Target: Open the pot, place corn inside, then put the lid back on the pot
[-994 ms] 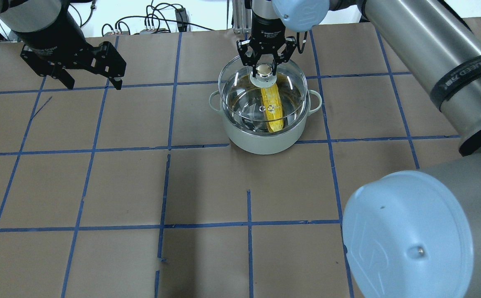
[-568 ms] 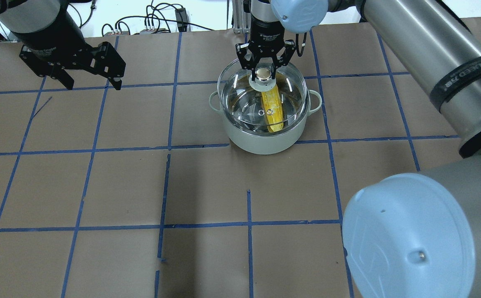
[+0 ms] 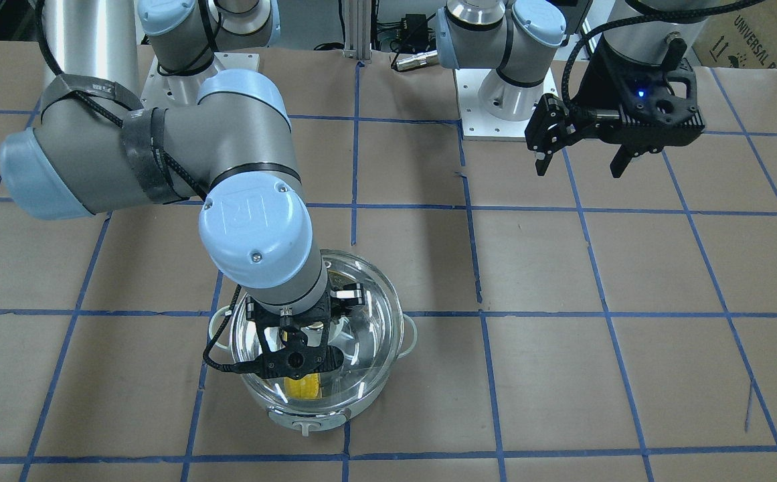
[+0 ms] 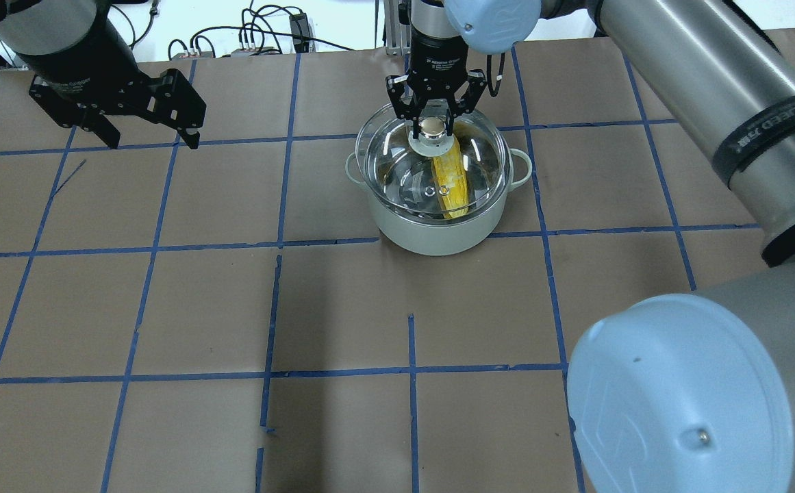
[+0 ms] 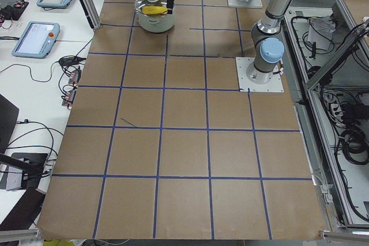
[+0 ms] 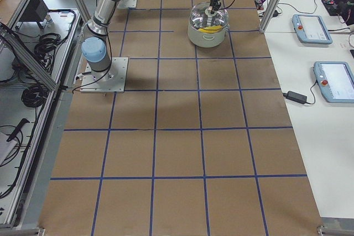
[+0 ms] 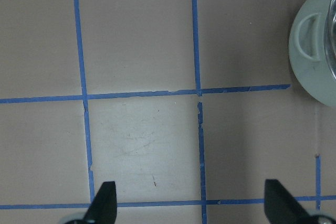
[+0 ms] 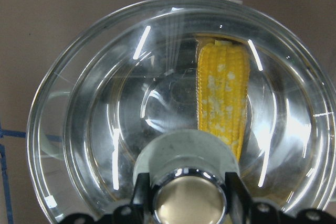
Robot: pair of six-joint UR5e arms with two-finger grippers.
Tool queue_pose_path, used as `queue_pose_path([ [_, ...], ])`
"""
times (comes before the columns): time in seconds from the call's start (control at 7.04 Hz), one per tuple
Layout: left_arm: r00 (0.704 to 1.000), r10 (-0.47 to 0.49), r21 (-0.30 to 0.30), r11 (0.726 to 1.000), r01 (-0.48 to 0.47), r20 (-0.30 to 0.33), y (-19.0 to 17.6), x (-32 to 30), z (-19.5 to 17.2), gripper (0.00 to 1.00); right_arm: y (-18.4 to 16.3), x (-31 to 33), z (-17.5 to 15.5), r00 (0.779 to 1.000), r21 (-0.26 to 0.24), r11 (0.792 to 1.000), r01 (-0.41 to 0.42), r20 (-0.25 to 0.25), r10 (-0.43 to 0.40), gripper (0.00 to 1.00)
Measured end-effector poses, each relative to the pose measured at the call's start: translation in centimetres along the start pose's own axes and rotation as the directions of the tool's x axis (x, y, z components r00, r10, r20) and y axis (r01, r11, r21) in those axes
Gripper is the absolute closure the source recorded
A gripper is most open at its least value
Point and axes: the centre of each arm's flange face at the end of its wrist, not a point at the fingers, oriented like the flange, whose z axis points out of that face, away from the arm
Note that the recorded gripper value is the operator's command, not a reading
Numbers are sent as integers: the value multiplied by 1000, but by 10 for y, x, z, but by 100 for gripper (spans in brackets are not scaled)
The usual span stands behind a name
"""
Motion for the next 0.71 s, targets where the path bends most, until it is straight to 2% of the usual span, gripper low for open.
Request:
queue_pose_path([
  [0.71, 1000, 3, 3, 1000, -3, 0, 1, 0, -2, 0, -1, 3, 3, 1000, -8, 1000, 5, -1, -5, 92],
])
